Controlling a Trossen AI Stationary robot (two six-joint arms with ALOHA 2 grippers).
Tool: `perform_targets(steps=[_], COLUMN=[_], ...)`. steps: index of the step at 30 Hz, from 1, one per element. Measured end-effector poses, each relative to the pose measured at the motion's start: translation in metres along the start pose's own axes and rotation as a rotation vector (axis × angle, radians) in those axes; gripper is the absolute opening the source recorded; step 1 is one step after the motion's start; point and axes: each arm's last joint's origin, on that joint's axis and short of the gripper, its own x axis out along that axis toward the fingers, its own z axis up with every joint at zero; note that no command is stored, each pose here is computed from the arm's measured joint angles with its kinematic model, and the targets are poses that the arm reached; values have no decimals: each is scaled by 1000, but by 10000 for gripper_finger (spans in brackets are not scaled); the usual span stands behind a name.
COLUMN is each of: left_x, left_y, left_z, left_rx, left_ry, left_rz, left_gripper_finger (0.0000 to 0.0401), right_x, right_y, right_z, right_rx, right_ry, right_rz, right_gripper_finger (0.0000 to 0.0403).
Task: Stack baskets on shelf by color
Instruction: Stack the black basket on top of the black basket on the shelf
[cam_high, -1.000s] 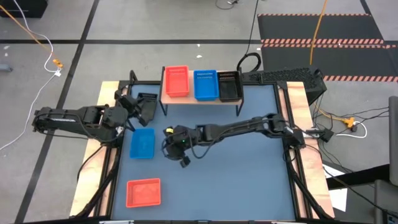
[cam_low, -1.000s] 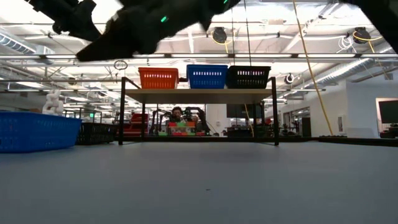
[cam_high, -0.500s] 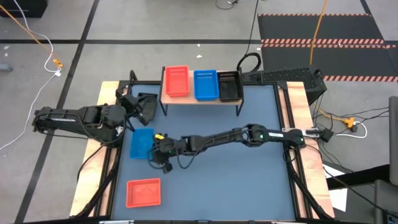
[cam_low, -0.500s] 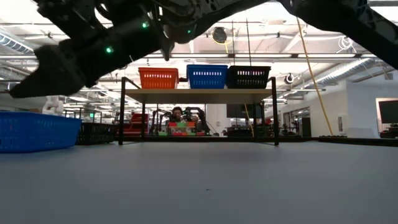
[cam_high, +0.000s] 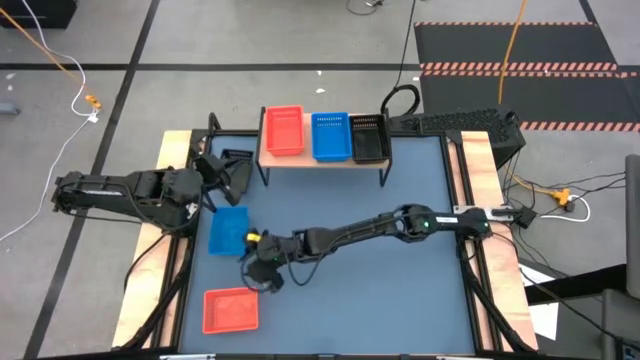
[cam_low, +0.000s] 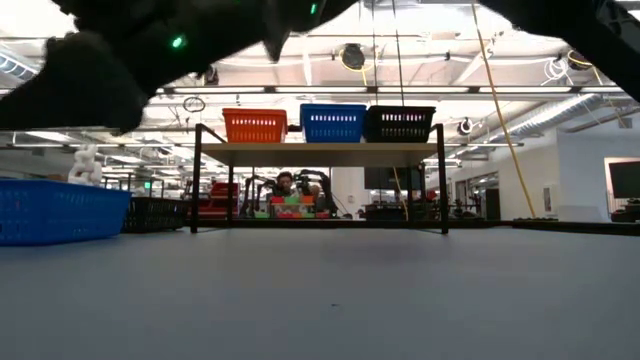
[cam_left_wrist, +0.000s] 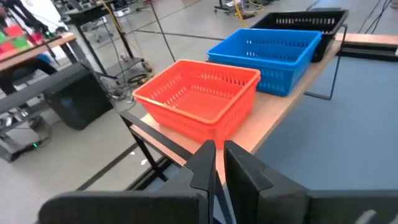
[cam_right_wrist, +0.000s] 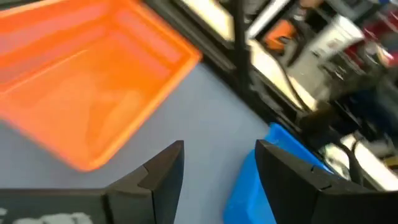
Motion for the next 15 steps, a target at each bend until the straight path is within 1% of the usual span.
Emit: perform_targets(steps=[2,5,7,8,11,13,15], left_x=[1,3,5,5,7,8,10], left_y=[-2,-5,-9,-10,-15,-17,-18], left_z=[0,-3,-4,-5,-8,-12,-15], left_rx=[-20,-32,-42,-40,-37,-32,-42], left_ry=[7,40,60,73,102,133,164], left_rz=[-16,-75,-102,-107,-114,-112,-103], left_gripper_finger=[37,37,37,37,37,37,37], right_x=[-6,-13,-14,-14,-14,-14,-15], right_y=[7,18,26,29,31,22,11], right_z=[9,23,30,32,36,32,24], right_rx=[-88,-186,-214,-220,-192,-149,-73], right_ry=[11,-14,-26,-21,47,119,188], right_rz=[43,105,109,92,-33,-153,-267], right_gripper_finger=[188,182,178,177,172,171,170])
